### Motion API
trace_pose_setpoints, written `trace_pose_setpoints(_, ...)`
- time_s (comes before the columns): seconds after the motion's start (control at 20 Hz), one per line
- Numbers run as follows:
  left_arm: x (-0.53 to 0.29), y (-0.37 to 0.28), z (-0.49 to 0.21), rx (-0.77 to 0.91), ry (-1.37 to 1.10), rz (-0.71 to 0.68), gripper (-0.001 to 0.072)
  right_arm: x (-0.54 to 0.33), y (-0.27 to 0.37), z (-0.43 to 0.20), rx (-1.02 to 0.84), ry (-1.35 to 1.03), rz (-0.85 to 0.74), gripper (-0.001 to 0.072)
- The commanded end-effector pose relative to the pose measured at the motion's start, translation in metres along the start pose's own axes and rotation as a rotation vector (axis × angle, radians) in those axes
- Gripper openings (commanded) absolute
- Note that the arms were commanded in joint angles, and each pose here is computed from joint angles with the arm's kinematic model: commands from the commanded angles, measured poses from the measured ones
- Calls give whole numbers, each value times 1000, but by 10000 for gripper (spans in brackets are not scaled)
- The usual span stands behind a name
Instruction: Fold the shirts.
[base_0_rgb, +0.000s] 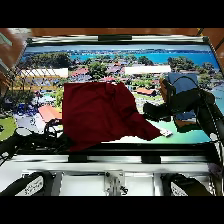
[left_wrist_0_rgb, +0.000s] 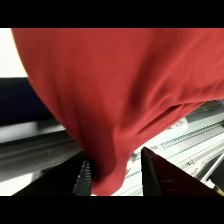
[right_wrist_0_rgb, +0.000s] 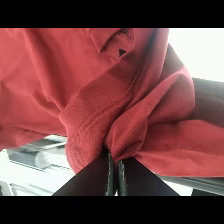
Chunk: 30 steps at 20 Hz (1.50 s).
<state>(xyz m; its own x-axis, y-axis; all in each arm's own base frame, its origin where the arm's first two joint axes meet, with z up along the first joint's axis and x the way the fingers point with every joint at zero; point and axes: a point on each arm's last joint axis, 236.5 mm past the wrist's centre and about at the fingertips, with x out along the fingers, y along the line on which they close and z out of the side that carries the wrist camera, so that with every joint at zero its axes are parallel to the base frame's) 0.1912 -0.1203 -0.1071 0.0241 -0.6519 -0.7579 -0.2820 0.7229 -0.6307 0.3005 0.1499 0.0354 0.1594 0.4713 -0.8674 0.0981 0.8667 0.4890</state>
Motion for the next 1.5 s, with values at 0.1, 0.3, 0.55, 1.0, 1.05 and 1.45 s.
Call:
trace_pose_setpoints(0.1,-15,-70,22,128,-70,-233,31,-11,44,25,28,-98,173,82)
trace_pose_setpoints(0.3,-134,-189,59,719,-367,-280,30,-90,103,65,-266,-324,247,75)
trace_pose_setpoints(0.55,-437,-361,-8,1188,-1357,-46,31,-319,178,82,-601,-992,195,76)
trace_pose_setpoints(1.0,-575,-381,-174,1078,-1944,358,32,-529,191,-63,-674,-1608,264,75)
trace_pose_setpoints(1.05,-571,-363,-156,998,-1884,390,32,-526,185,-65,-650,-1591,250,75)
trace_pose_setpoints(1.45,-403,-250,-28,743,-1114,249,33,-325,55,-24,-238,-761,-153,75)
